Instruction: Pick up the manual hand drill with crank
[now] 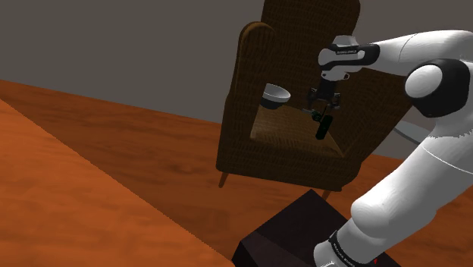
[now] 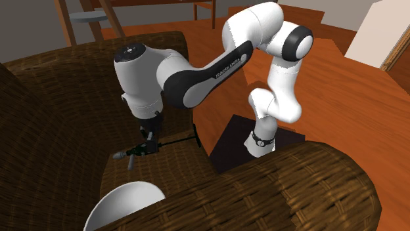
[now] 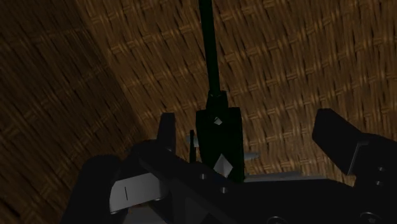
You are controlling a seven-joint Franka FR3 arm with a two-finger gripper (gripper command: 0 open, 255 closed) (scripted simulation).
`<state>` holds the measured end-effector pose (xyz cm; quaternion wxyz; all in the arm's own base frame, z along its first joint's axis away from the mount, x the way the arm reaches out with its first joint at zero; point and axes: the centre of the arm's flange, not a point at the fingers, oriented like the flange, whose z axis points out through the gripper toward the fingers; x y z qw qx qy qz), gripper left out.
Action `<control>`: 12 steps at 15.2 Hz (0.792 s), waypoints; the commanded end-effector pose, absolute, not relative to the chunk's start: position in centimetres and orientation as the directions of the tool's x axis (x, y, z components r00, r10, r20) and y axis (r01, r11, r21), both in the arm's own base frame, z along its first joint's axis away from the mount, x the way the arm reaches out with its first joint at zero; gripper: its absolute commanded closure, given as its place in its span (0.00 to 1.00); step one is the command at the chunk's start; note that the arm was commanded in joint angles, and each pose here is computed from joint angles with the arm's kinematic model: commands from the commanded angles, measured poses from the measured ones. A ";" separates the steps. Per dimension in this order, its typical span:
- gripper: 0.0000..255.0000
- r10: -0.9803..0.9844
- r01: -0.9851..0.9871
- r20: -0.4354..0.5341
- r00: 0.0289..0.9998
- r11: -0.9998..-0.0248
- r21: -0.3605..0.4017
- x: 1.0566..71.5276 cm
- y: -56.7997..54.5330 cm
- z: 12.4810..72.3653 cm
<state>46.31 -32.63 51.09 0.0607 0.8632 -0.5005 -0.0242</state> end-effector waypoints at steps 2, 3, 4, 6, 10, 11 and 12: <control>0.00 -0.892 -0.886 0.031 0.451 -0.444 0.135 46.2 -34.8 49.8; 0.00 -0.892 -0.886 0.031 0.451 -0.444 0.135 46.2 -34.8 49.3; 0.00 -0.892 -0.886 0.031 0.451 -0.444 0.135 46.2 -34.8 48.8; 0.00 -0.892 -0.886 0.031 0.451 -0.444 0.135 46.2 -34.8 47.7; 0.00 -0.892 -0.886 0.031 0.451 -0.444 0.135 46.2 -34.8 46.4; 1.00 -0.892 -0.886 0.031 0.451 -0.444 0.135 46.2 -34.8 46.4; 1.00 -0.892 -0.886 0.031 0.451 -0.444 0.135 46.2 -34.8 46.4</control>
